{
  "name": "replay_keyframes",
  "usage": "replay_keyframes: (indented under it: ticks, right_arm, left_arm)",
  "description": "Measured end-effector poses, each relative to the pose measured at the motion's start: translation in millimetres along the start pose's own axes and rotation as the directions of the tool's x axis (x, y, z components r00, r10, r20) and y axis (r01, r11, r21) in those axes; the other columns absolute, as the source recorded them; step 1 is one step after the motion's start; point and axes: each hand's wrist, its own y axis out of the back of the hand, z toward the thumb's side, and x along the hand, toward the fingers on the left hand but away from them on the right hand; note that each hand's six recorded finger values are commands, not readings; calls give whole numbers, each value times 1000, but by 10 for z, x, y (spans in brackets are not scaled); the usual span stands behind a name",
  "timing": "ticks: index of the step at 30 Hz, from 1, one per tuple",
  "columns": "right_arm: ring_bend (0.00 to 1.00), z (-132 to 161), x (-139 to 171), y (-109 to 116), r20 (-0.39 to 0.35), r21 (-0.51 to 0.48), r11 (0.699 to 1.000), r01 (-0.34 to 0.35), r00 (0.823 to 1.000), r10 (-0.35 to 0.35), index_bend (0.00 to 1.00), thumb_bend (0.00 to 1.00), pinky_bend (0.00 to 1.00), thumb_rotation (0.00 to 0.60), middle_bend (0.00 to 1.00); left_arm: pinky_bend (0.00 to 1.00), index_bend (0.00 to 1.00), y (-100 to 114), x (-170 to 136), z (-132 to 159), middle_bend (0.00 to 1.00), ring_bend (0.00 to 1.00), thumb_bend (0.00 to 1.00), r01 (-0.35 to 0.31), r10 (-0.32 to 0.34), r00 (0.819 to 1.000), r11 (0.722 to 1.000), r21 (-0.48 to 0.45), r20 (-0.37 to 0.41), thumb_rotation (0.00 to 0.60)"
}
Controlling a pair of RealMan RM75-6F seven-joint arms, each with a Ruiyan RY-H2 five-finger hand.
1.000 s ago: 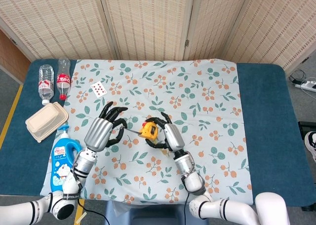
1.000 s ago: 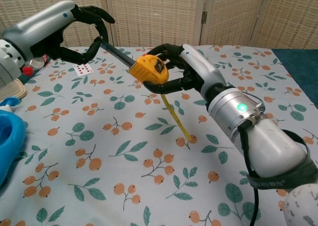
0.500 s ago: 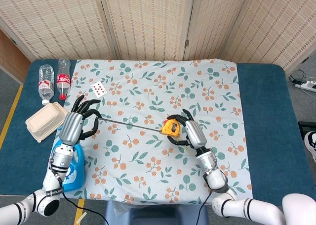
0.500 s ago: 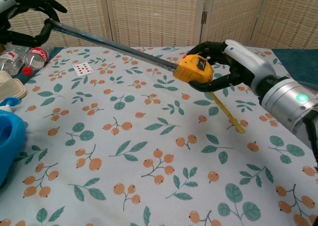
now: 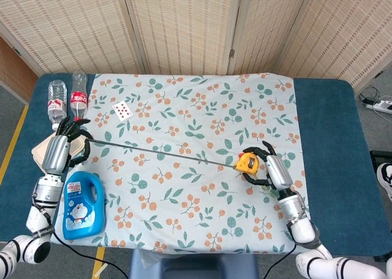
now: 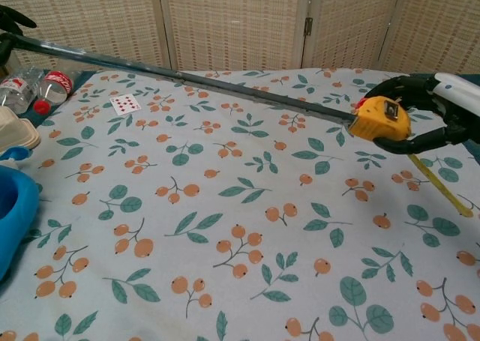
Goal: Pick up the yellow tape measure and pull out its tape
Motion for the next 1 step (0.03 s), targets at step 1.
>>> replay_keyframes:
  ticks: [1]
  right_arm:
    - [331, -17, 10, 10, 3, 1, 1000, 0, 1000, 0, 598, 348, 25, 600, 479]
  left_arm:
    - [39, 558, 6, -7, -25, 258, 226, 645, 1, -1, 1000, 1000, -2, -6, 600]
